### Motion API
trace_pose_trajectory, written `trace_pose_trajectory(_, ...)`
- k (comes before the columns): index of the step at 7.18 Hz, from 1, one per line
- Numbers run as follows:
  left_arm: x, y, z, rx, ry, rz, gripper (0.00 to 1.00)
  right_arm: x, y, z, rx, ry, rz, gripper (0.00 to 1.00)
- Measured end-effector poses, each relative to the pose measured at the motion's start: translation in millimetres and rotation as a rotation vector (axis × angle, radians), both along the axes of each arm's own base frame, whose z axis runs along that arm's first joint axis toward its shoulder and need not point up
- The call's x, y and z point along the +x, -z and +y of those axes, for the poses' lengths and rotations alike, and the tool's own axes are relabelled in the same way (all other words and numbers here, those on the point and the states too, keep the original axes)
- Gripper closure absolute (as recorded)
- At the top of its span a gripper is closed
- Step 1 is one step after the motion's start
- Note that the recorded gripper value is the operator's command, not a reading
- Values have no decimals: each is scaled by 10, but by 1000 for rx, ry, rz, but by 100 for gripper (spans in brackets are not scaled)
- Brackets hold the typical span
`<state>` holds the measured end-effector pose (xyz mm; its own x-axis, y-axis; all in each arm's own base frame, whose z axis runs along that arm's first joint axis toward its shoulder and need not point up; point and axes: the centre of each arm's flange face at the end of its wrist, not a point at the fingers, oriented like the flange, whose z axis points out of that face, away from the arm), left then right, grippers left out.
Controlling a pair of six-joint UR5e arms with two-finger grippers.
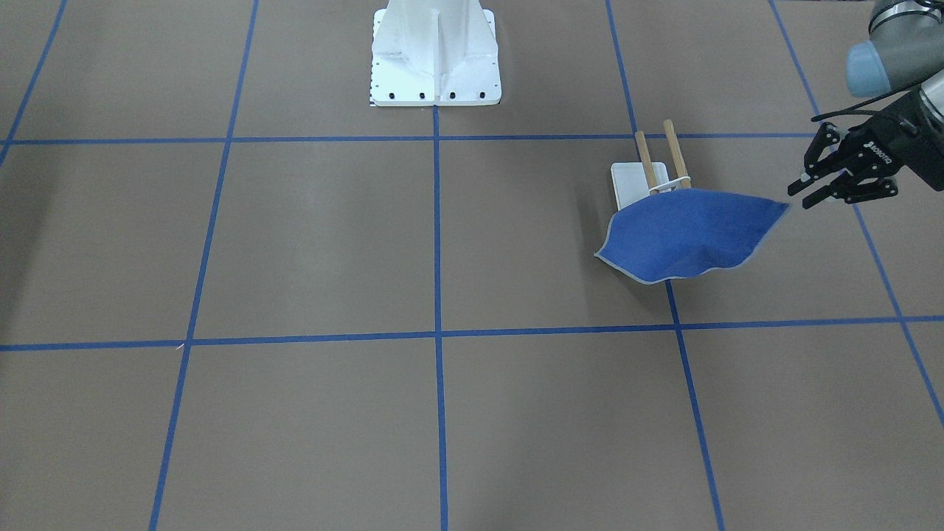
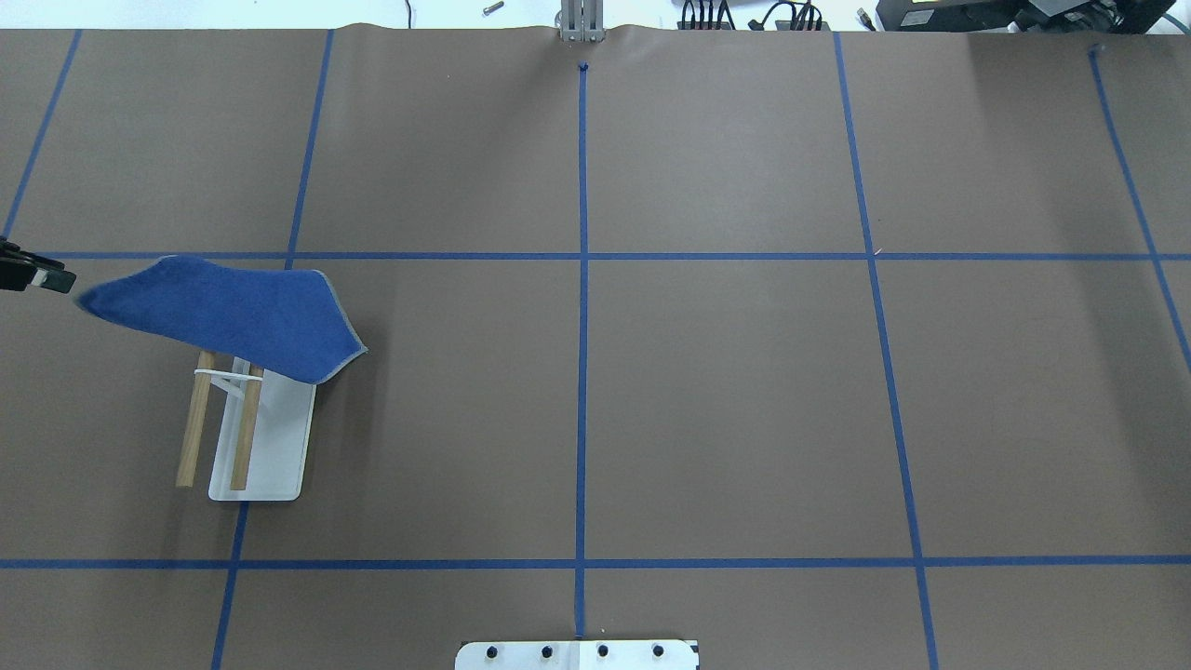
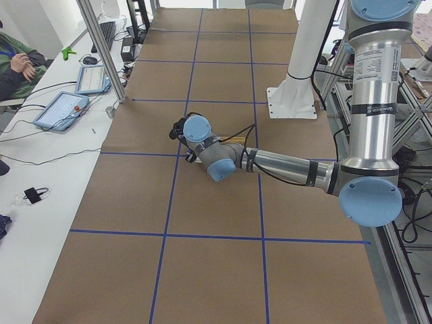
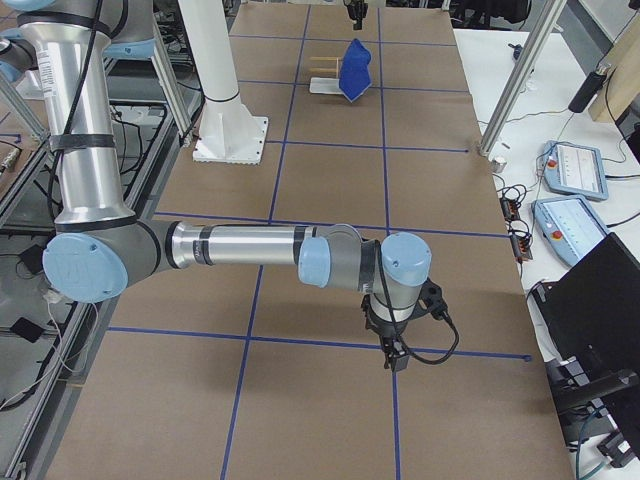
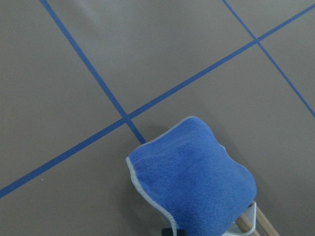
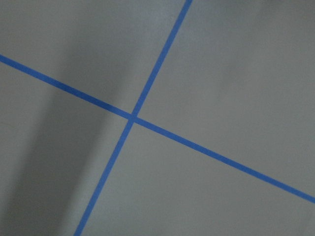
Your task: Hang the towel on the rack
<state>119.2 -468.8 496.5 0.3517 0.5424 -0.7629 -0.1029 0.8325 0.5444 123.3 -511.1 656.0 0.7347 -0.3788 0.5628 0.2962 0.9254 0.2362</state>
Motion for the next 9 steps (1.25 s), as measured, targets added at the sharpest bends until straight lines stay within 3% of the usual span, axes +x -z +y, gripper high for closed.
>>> trace_pose_trajectory(3,-136,-314,-122,-46,72,-64,1,256,-413,503,-68,-47,-5,0)
trace_pose_trajectory(5,-508,-658,-286,-72,137,-211,1,310,-575,717,-105,-69,-1,0)
trace_pose_trajectory(7,-1119,-891,-489,-94,155,-419,1,152,-531,642,-110,-48,8,0)
trace_pose_trajectory(9,-1609,-1271,-287,-214,163,-488,1,-158,-296,340,-146,-89,12,0)
